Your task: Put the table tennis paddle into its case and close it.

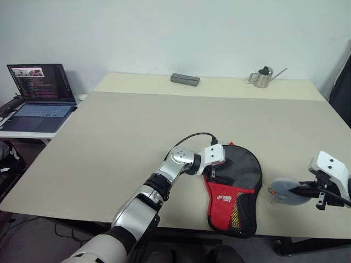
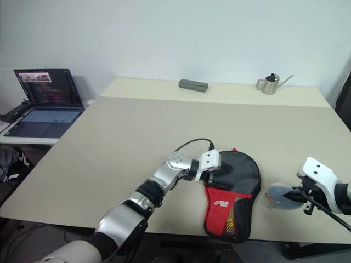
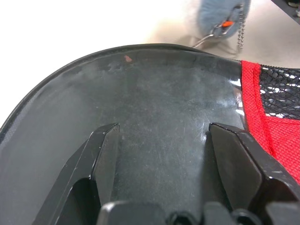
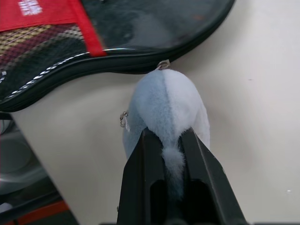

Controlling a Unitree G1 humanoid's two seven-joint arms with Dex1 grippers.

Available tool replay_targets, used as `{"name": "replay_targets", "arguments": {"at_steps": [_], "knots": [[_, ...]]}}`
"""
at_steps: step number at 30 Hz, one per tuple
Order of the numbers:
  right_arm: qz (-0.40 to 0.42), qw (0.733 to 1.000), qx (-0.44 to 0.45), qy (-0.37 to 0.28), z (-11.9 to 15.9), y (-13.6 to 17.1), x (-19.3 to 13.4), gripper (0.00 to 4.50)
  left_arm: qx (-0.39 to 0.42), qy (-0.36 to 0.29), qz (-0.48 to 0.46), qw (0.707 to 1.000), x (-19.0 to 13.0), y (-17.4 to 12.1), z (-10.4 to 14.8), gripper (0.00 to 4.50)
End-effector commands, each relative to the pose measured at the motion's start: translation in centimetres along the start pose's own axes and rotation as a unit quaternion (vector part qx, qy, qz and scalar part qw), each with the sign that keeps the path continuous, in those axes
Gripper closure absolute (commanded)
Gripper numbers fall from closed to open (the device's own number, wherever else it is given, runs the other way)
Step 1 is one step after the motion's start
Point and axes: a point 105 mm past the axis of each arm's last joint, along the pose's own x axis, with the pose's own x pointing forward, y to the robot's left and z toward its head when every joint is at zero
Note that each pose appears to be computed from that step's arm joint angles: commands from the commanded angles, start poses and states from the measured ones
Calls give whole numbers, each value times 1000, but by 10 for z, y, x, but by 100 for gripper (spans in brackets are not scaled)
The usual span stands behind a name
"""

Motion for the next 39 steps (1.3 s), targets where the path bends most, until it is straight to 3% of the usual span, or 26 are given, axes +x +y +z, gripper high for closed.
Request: {"name": "replay_targets", "arguments": {"at_steps": [1, 15, 26, 39], "knots": [[26, 999, -24, 0, 8, 15, -7, 448, -31, 64, -38, 997, 8, -23, -35, 118], [90, 995, -30, 33, -8, 47, -17, 448, -29, 59, -46, 997, 13, -27, -33, 118], [160, 985, -34, 50, -25, 92, -19, 448, -26, 57, -72, 995, 15, -34, -32, 118], [147, 988, -36, 42, -23, 84, -10, 448, 31, 82, -214, 973, 3, -67, -35, 118]]}}
